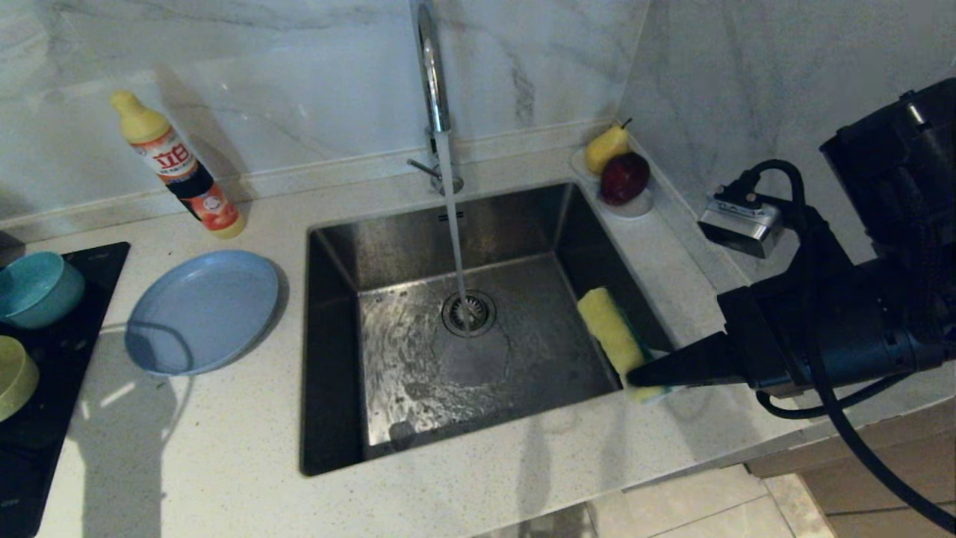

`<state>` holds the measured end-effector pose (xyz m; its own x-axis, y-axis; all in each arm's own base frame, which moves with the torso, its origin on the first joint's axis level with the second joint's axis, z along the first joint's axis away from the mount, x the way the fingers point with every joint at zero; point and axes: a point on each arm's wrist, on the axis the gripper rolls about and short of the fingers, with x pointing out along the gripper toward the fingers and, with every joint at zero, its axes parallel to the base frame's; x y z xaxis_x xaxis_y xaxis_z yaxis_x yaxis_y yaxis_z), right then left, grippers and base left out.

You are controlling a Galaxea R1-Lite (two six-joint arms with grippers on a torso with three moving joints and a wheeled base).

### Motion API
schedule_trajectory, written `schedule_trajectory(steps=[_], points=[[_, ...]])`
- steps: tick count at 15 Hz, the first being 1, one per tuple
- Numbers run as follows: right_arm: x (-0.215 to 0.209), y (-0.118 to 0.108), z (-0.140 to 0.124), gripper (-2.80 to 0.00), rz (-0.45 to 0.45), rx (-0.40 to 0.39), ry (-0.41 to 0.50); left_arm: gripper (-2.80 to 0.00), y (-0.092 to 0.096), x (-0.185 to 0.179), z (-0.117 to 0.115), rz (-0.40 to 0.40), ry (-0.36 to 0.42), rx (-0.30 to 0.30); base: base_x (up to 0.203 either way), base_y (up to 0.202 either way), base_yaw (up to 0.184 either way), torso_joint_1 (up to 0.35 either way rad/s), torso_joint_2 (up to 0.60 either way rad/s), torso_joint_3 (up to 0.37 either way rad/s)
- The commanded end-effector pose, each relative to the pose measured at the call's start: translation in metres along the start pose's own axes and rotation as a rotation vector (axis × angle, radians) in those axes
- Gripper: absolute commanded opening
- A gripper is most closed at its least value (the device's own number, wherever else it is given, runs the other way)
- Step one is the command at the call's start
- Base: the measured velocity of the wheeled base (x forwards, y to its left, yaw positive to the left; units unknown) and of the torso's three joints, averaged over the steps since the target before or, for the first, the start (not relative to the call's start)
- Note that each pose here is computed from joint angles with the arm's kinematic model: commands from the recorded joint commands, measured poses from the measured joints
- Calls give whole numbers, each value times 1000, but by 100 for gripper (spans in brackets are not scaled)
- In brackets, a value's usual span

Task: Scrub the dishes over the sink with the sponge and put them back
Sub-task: Place the bowl on the table

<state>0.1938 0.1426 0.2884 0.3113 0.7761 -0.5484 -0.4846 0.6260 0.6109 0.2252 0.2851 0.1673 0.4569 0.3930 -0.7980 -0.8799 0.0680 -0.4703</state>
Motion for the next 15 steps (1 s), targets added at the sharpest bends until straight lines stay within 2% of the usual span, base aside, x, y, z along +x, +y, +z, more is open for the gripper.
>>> schedule_trajectory(steps=[1,3,4,10,11,15], points=[[3,-2,0,-280,-2,8,12,-280,-3,2,3,-3,-5,-5,0,0,0,0,0,0],[3,-2,-1,-280,-4,10,14,-280,-6,-3,6,-12,-15,-5,0,0,0,0,0,0],[3,-2,-1,-280,-3,8,13,0,-6,-5,5,-13,-17,-1,0,0,0,0,0,0],[1,-2,-3,-280,-3,8,13,0,-5,-15,10,-34,-43,-12,0,0,0,0,0,0],[0,-1,-3,-280,-2,6,11,0,-8,-28,11,-63,-62,-9,0,0,0,0,0,0],[0,-1,-4,-280,-3,5,10,0,-20,-100,7,-278,-75,21,0,0,0,0,0,0]])
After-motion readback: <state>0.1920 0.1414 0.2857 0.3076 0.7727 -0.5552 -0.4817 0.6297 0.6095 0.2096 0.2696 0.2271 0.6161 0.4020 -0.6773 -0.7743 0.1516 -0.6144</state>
